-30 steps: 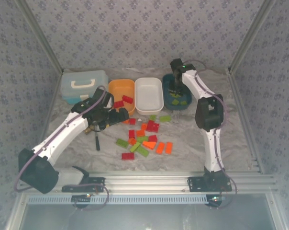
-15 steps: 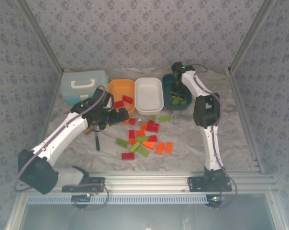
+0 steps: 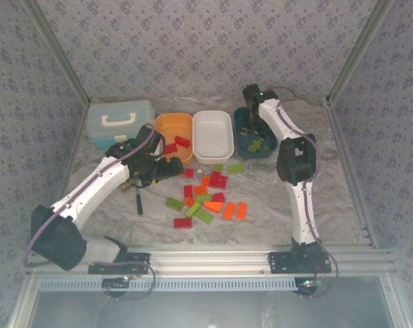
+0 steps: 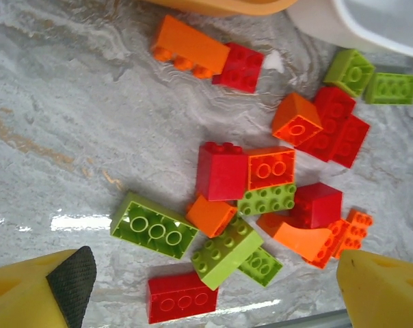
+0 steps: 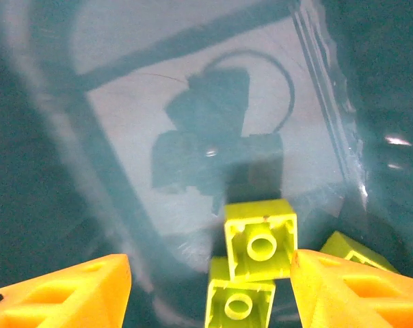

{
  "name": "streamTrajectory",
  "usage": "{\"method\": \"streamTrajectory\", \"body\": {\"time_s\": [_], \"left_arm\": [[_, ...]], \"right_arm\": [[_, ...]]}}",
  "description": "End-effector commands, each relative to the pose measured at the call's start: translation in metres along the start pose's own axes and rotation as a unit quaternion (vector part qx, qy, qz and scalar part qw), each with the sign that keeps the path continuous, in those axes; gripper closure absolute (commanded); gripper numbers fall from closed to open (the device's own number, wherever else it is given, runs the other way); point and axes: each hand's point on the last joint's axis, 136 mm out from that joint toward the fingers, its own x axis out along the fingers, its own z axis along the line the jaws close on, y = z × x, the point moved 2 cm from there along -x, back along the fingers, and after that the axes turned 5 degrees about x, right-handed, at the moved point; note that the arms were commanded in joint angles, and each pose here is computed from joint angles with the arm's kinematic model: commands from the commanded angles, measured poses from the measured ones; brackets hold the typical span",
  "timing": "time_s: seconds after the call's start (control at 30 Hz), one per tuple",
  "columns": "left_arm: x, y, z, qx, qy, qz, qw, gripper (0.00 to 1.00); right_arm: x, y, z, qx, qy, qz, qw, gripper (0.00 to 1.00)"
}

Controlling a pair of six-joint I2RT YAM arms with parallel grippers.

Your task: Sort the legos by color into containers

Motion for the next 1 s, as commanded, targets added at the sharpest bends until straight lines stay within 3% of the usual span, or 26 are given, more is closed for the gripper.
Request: {"method": "streamTrajectory", "body": {"time_s": [0.0, 0.2, 0.4, 0.6, 0.83, 0.97], "left_arm": [[0.007, -0.001, 0.008, -0.029, -0.048, 0.007, 0.998, 0.09], [0.042, -0.033, 0.006, -0.115, -0.078, -0.005, 0.99, 0.13], [0.069, -0.051, -0.001, -0.014, -0.104, -0.035, 0.994, 0.2], [0.082, -0.046, 0.002, 0.086, -0.098, -0.021, 0.991, 0.23], [0.103, -0.047, 0.004, 0.113, -0.11, 0.003, 0.987, 0.26], [0.102, -0.028, -0.016, 0.146, -0.081, 0.029, 0.986, 0.26]], "right_arm": [[-0.091, 0.0, 0.026, -0.063, -0.048, -0.087, 0.993, 0.37], [-0.122, 0.092, 0.054, -0.179, -0.105, -0.078, 0.975, 0.39], [-0.129, 0.157, 0.034, -0.185, -0.133, -0.035, 0.973, 0.39], [-0.133, 0.172, 0.012, -0.187, -0.124, -0.028, 0.974, 0.39], [-0.139, 0.171, 0.002, -0.183, -0.122, -0.031, 0.975, 0.39], [-0.139, 0.169, -0.002, -0.178, -0.118, -0.032, 0.976, 0.39]]}}
